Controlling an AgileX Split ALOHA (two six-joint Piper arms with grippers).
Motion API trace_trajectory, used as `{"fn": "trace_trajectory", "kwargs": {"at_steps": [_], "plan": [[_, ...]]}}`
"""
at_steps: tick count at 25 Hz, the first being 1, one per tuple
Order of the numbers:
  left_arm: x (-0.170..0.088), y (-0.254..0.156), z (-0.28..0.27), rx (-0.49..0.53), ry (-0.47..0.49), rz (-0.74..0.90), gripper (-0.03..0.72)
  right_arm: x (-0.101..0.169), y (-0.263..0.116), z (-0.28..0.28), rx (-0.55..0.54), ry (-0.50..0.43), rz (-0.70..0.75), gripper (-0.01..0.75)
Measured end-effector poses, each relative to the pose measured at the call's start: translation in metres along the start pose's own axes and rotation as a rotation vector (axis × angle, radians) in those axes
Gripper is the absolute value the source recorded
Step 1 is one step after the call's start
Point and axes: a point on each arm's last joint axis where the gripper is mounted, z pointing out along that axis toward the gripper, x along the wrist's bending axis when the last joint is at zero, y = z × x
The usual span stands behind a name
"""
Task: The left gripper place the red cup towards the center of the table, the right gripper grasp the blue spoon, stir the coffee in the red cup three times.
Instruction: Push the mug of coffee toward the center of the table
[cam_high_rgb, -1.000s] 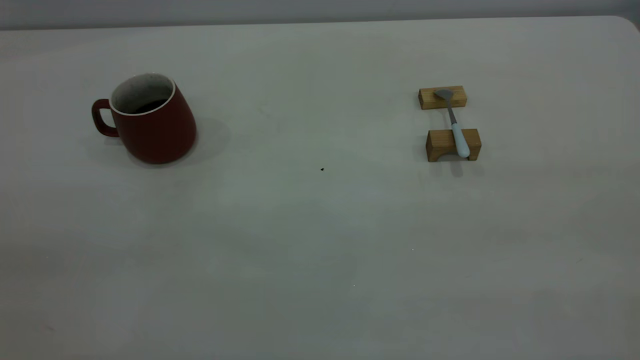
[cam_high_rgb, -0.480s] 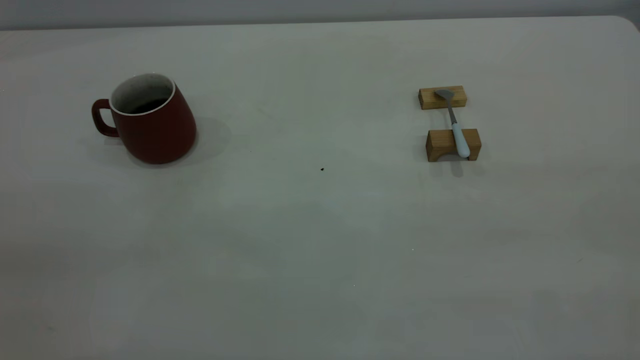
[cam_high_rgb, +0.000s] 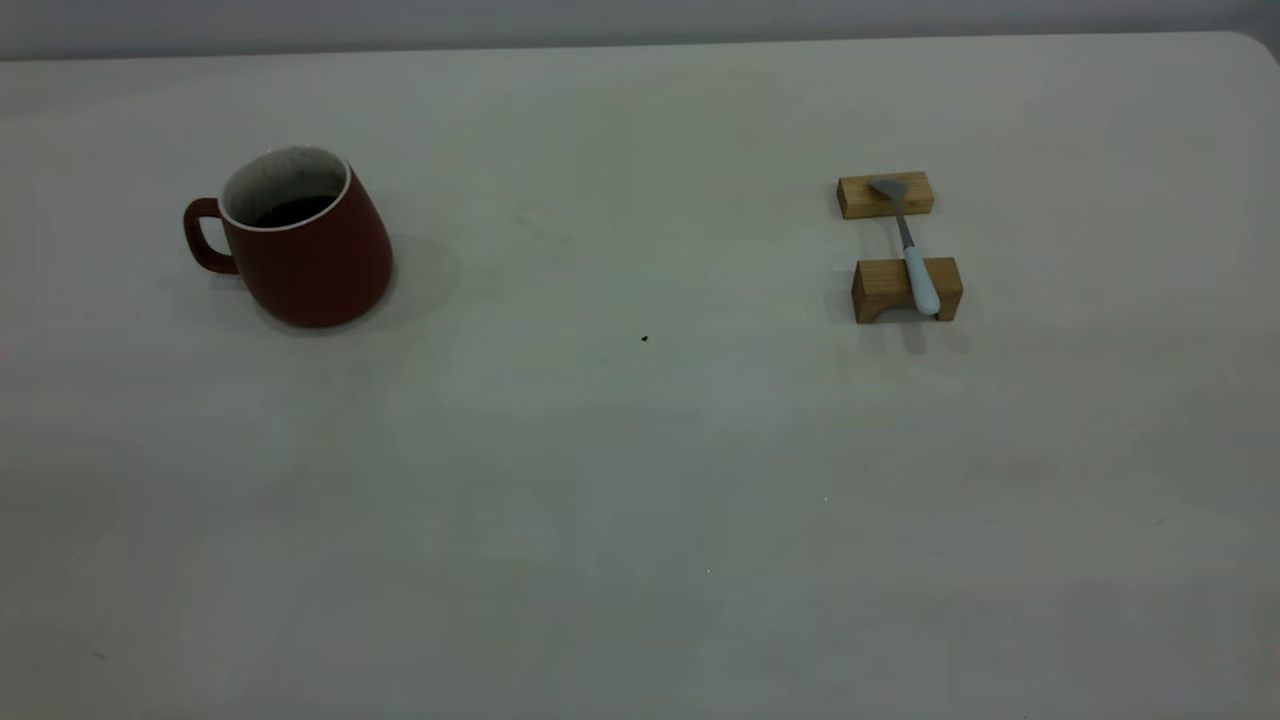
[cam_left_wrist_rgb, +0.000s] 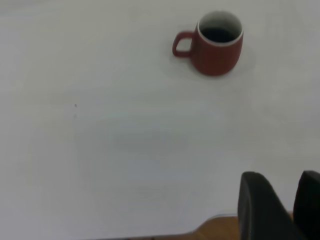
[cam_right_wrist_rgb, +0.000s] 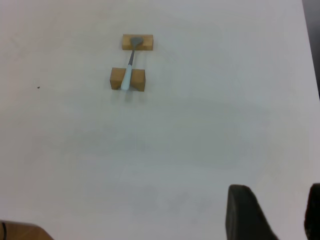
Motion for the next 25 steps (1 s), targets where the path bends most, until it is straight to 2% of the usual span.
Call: {"fn": "trace_trajectory", "kwargs": {"at_steps": [6,11,16,18,25], "plan": [[0.002,0.060,0.025,0.131,0.020,0.040,0.243,0.000,0.000,0.000,0.000,0.000,0.000,0.331],[0.006,0.104,0.087,0.274,0.062,0.127,0.243,0.000,0.000,0.000,0.000,0.000,0.000,0.331],[0.005,0.138,0.156,0.420,0.025,0.259,0.263,0.000,0.000,0.000,0.000,0.000,0.000,0.331],[0.004,0.149,0.188,0.491,-0.004,0.338,0.308,0.000,0.000,0.000,0.000,0.000,0.000,0.331],[0.002,0.172,0.297,0.655,-0.116,0.583,0.596,0.000,0.000,0.000,0.000,0.000,0.000,0.331]]}}
